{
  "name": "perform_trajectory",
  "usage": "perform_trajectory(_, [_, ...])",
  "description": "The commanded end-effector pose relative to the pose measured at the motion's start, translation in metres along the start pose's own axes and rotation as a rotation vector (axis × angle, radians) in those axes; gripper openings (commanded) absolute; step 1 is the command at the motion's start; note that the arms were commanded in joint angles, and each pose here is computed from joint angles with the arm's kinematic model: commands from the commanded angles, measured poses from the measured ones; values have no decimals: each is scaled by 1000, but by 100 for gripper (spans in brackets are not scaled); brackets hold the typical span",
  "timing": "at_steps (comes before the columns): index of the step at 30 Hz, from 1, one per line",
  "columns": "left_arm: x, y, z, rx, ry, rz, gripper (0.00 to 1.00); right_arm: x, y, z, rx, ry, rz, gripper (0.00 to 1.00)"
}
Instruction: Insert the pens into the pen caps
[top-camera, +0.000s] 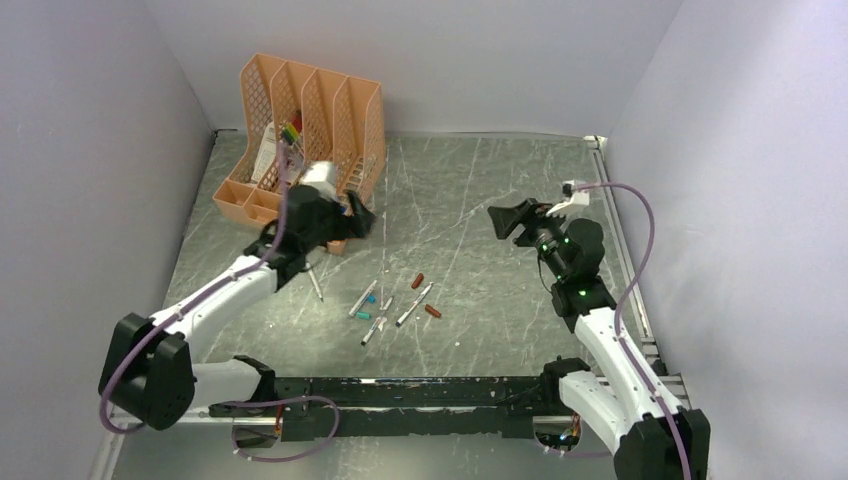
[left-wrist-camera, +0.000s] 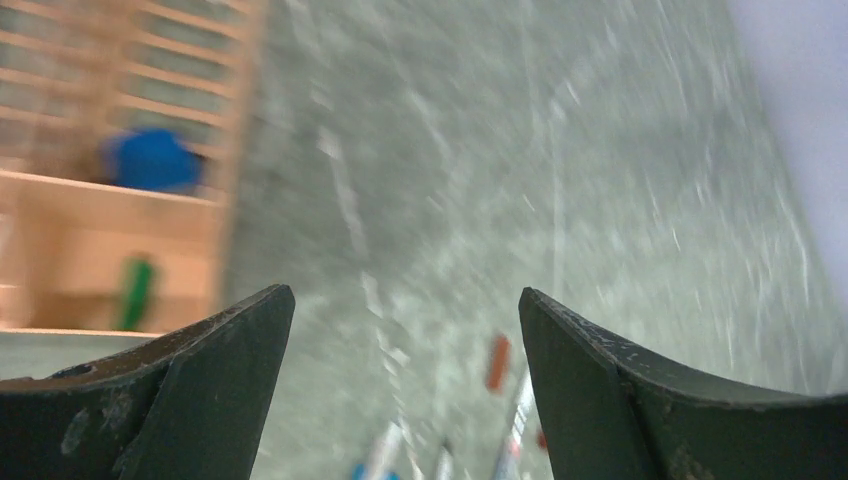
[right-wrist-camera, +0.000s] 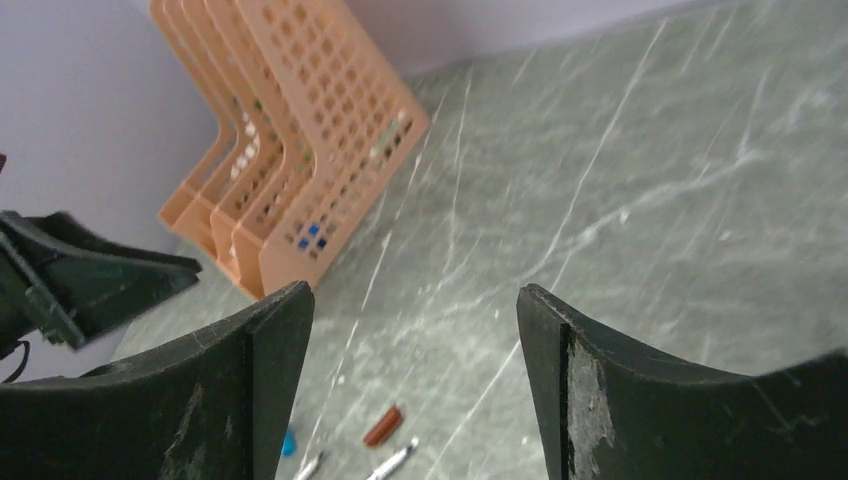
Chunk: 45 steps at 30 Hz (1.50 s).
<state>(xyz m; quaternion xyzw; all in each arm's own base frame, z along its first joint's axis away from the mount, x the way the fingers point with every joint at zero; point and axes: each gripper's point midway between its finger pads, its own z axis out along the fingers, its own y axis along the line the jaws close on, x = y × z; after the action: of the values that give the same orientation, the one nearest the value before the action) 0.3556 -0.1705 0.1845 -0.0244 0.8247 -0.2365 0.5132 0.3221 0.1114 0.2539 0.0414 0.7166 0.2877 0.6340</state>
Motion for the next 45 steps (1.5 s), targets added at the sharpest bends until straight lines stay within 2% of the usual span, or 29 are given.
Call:
perform_trajectory(1, [59,-72,-17,144,167,240,95,53,6,-5,-72,191,80,73])
perform_trajectory(3, [84,-79,-23,172,210,347,95,62,3,-9,-69,215,75,64])
perform_trajectory(6, [113,-67,-28,131,277,384,95,76,-2,-14,-51,259,55,35])
perform_trajectory(7, [119,-64,-29,121,292,389,88,82,-3,-15,-41,285,48,26])
perform_trajectory(8, [123,-63,-30,114,298,394,69,90,-4,-15,-26,321,38,19])
perform_trajectory(9, [126,-63,-30,110,302,401,56,98,-3,-16,-9,361,24,13])
perform_trajectory(10, [127,-66,-30,114,305,410,39,107,1,-16,10,400,-2,7])
perform_trajectory(11, [125,-68,-30,116,303,417,31,118,3,-17,40,445,-28,5])
perform_trajectory(12, [122,-71,-29,115,297,424,28,128,9,-18,70,483,-60,6])
perform_trajectory(13, [120,-72,-28,113,293,433,29,139,17,-21,89,522,-83,14])
perform_trajectory(14, [119,-74,-27,115,291,443,33,148,23,-24,117,557,-97,32])
perform_trajectory(15, [118,-79,-26,137,288,456,44,152,27,-25,156,567,-114,44])
perform_trajectory(16, [122,-85,-25,180,296,472,61,162,29,-26,194,595,-118,51])
perform_trajectory(17, [132,-96,-26,260,322,507,70,168,32,-29,221,613,-119,55])
perform_trajectory(19, [154,-116,-29,378,381,538,73,176,36,-32,251,625,-105,57])
perform_trajectory(24, [198,-122,-24,330,479,671,72,159,26,-40,363,548,-14,57])
perform_trajectory(26, [216,-121,-24,340,532,710,72,146,15,-45,434,517,-32,56])
perform_trajectory(31, [249,-107,-23,321,629,786,68,130,0,-56,499,499,-90,56])
perform_trajectory(38, [255,-104,-23,306,639,789,60,133,-1,-59,479,491,-41,55])
perform_trajectory(40, [258,-103,-23,309,648,788,53,135,-1,-59,474,495,-36,55])
perform_trajectory(43, [264,-102,-25,318,675,779,29,135,0,-59,474,501,-41,55])
perform_trajectory(45, [267,-103,-26,325,680,770,19,134,1,-58,464,506,-53,55])
